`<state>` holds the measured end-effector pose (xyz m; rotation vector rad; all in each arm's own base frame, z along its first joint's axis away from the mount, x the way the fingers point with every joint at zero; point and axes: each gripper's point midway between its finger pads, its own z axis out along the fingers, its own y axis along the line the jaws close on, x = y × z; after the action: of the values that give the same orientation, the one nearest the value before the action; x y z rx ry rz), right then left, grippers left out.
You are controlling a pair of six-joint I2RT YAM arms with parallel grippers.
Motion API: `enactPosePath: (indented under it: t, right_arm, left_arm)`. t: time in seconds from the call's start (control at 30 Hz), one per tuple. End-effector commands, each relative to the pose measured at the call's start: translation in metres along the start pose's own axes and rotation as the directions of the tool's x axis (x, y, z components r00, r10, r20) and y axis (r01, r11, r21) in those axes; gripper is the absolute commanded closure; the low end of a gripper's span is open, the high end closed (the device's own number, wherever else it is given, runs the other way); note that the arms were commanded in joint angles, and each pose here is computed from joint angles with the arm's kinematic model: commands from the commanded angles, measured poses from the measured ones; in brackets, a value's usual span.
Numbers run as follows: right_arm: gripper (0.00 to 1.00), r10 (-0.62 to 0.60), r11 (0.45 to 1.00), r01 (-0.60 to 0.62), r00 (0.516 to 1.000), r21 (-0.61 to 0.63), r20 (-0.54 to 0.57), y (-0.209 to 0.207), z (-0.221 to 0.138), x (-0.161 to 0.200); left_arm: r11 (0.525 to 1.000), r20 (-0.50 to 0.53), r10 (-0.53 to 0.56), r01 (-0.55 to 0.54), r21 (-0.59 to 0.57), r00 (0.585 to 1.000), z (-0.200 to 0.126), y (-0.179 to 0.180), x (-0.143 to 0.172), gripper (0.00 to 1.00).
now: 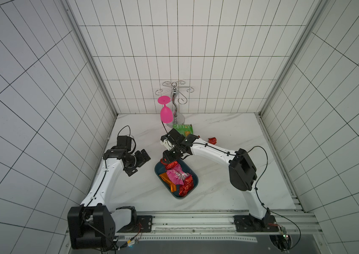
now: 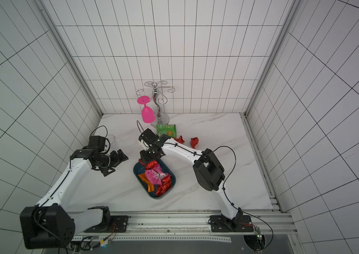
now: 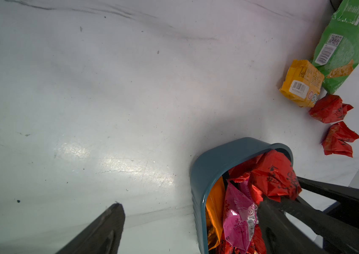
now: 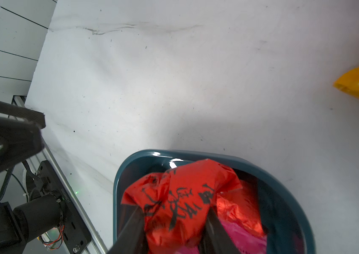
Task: Put the tea bags into the storage box
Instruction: Place the tea bag in the storage box, then pick up the tea bag from the center of the board.
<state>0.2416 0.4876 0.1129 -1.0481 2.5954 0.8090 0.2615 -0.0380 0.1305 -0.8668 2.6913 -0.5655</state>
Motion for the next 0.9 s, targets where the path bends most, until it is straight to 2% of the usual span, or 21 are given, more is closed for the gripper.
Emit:
enactPosePath:
  t: [0.0, 0.2, 0.3, 0.33, 0.57, 0.67, 0.87]
  right_arm:
    - [0.62, -0.026, 0.999, 0.026, 1.0, -0.023, -0.008, 0.013, 0.001, -0.002]
    - [0.55, -0.04, 0.999, 0.04, 0.999, -0.031, -0.025, 0.022, 0.004, 0.005]
    - [0.4, -0.058, 0.998, 0.057, 0.998, -0.027, -0.016, 0.024, -0.004, 0.006]
    - [0.37, -0.064, 0.998, 0.064, 0.998, -0.021, -0.011, 0.024, -0.008, 0.006]
    - [0.35, -0.077, 0.995, 0.072, 0.995, 0.075, 0.067, 0.01, -0.053, 0.003]
    - [0.35, -0.025, 0.992, 0.012, 0.994, 0.128, 0.104, -0.008, -0.08, 0.002]
    - [0.34, 0.119, 0.952, -0.165, 0.975, 0.257, 0.187, -0.074, -0.129, 0.006]
  left_arm:
    - [0.999, 0.016, 0.023, -0.023, 0.025, 1.0, -0.006, -0.004, -0.003, 0.03]
    - [0.999, 0.015, 0.017, -0.017, 0.033, 1.0, -0.006, -0.005, -0.002, 0.03]
    - [0.999, 0.02, 0.01, -0.01, 0.036, 1.0, -0.007, -0.004, -0.002, 0.03]
    - [0.999, 0.021, 0.007, -0.007, 0.037, 1.0, -0.007, -0.004, -0.001, 0.03]
    - [0.997, 0.016, -0.02, 0.018, 0.075, 1.0, -0.005, -0.01, 0.001, 0.03]
    - [0.996, 0.02, -0.028, 0.026, 0.091, 0.999, -0.006, -0.016, -0.001, 0.03]
    - [0.996, 0.044, 0.056, -0.059, 0.07, 0.997, -0.004, -0.041, -0.009, 0.03]
